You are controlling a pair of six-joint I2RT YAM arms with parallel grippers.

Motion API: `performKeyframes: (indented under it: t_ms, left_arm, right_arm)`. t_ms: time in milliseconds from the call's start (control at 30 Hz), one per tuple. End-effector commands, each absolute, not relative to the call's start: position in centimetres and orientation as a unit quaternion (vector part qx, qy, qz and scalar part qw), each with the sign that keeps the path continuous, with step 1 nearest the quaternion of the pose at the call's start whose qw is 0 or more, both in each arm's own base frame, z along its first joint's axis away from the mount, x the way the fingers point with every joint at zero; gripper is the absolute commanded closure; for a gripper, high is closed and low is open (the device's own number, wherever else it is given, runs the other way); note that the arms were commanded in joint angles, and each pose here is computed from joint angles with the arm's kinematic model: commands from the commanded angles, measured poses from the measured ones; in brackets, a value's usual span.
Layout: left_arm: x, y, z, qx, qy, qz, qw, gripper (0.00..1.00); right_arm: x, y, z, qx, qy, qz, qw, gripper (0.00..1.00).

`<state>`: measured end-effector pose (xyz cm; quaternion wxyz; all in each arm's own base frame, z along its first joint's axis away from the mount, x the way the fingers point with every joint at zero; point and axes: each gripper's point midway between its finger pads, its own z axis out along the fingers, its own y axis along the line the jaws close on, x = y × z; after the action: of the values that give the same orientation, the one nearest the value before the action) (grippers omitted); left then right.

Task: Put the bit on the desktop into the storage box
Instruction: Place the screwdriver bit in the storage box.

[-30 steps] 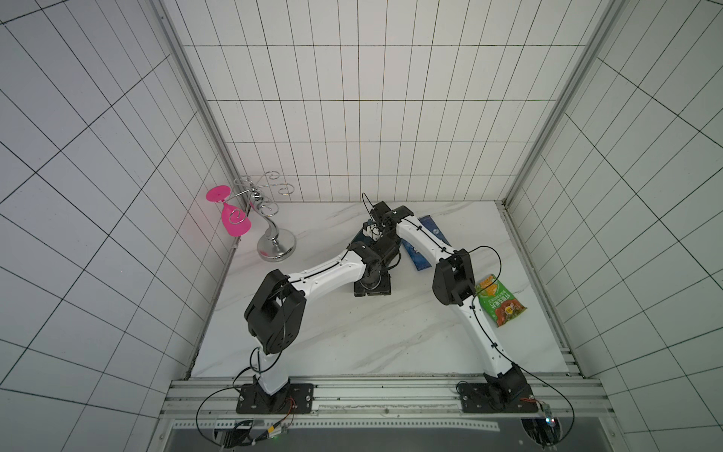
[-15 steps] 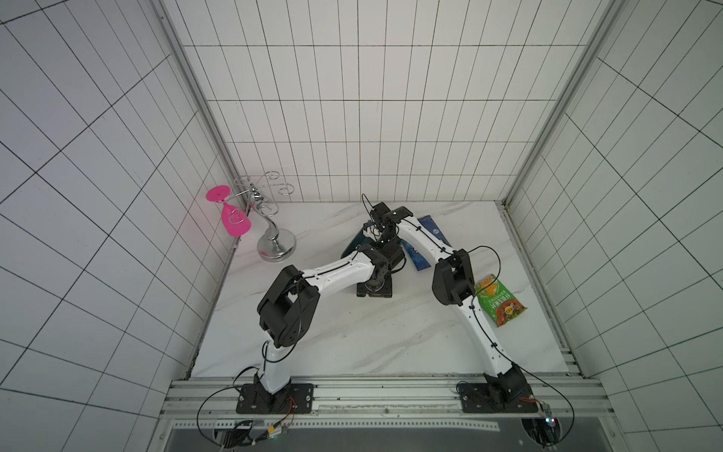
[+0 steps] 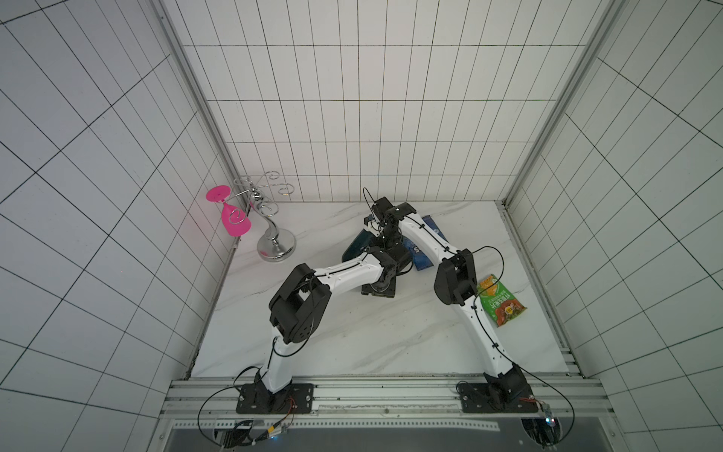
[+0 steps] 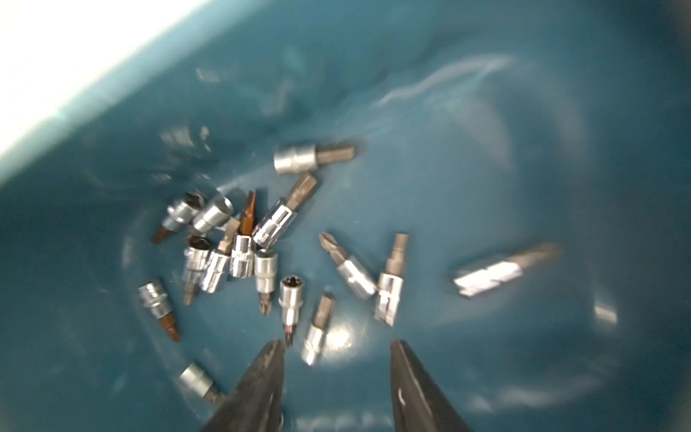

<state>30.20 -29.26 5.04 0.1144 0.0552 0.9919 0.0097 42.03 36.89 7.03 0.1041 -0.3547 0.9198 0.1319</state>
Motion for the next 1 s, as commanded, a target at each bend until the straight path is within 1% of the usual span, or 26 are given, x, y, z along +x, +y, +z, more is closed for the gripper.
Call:
performKeyframes:
  t_ms: [0,100,367,433,633,967]
  left_arm:
    - [31.1,-30.0,4.1,0.069,0.990,0.018,0.125,0.41]
    - [31.2,-30.2,3.8,0.074,0.989,0.022,0.125,0.43]
    - [31.6,-30.7,3.2,0.086,0.988,0.025,0.125,0.63]
    - [31.6,-30.9,3.0,0.089,0.988,0.025,0.123,0.65]
    - [31.6,-31.1,2.3,0.098,0.988,0.033,0.112,0.67]
    - [31.4,-31.3,1.7,0.108,0.989,0.036,0.097,0.76]
  right_arm:
    - [42.4,37.2,15.1,-0.354,0.904,0.164,0.173,0.49]
    - [42.6,37.0,17.4,-0.350,0.899,0.173,0.196,0.46]
    - [43.3,35.2,21.3,-0.330,0.897,0.185,0.230,0.45]
    - [43.3,34.8,21.6,-0.328,0.897,0.183,0.233,0.45]
    - [43.4,33.8,21.7,-0.323,0.900,0.180,0.231,0.45]
    - [43.3,33.2,21.8,-0.319,0.903,0.176,0.229,0.45]
